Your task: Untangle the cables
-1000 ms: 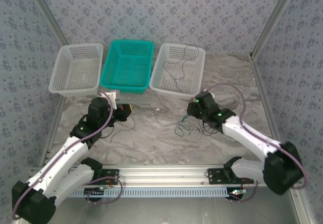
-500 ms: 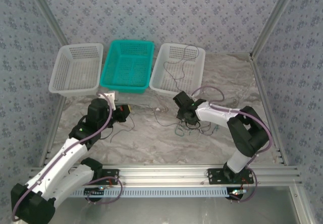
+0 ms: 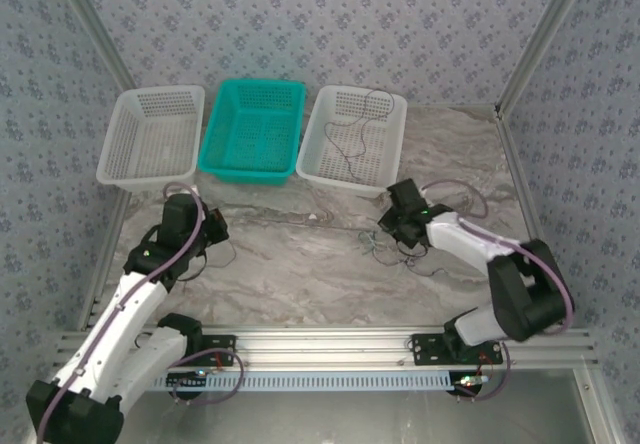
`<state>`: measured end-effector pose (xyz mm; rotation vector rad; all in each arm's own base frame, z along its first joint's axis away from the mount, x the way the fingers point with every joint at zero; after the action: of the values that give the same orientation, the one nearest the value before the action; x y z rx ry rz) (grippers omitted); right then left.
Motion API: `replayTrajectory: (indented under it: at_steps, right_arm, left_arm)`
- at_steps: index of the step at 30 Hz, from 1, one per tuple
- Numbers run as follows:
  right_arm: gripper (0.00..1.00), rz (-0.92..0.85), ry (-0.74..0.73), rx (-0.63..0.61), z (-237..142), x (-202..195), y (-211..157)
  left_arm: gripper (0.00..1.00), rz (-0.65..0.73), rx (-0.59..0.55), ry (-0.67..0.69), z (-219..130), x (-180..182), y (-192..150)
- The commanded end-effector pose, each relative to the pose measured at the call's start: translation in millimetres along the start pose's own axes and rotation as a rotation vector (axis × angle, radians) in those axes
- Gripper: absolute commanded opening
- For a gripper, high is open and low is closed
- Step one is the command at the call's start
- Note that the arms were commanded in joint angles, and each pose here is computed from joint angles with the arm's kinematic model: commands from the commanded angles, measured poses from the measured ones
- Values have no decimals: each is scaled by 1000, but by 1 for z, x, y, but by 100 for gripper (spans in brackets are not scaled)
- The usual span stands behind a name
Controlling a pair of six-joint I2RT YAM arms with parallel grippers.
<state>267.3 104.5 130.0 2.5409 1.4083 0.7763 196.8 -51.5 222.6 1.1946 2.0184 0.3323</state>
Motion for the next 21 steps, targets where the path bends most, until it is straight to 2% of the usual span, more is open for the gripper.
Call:
replayTrajectory:
  at_steps: [1,9,13,15,18,19,21]
  right_arm:
    - [0,30,-298,-69,-9,-78,16]
    - [0,317,-304,-173,-41,-143,47]
    - [0,362,-242,-227,-54,-152,57]
    - [0,263,-112,-237,-54,-134,62]
    - [0,52,59,-177,-52,-93,57]
    - [0,2,69,-163,-54,-83,54]
    - [0,-89,62,-159,-59,-65,49]
  left_arm:
    - [0,-117,-195,263,-18,37,30]
    - [0,-237,-234,334,-21,63,33]
    - [0,-254,-201,352,-18,70,27]
    - [0,-232,-163,234,-8,61,25]
    - [0,-133,-64,-142,7,27,19]
    - [1,-108,-55,-225,8,18,17]
    - [14,12,-59,-382,2,-8,12]
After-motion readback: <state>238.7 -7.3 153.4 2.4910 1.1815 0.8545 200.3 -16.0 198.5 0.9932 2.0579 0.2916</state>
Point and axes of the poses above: each hand's point on the last joint's axis, 136 mm out from that joint toward the fingers, its own z axis out along the fingers, its own x axis along the line the jaws close on, y = z × x, the point moved 8 cm from there along -z, back along the fingers, and after that the axes turned 7 degrees about -z, right-handed, at the moved point
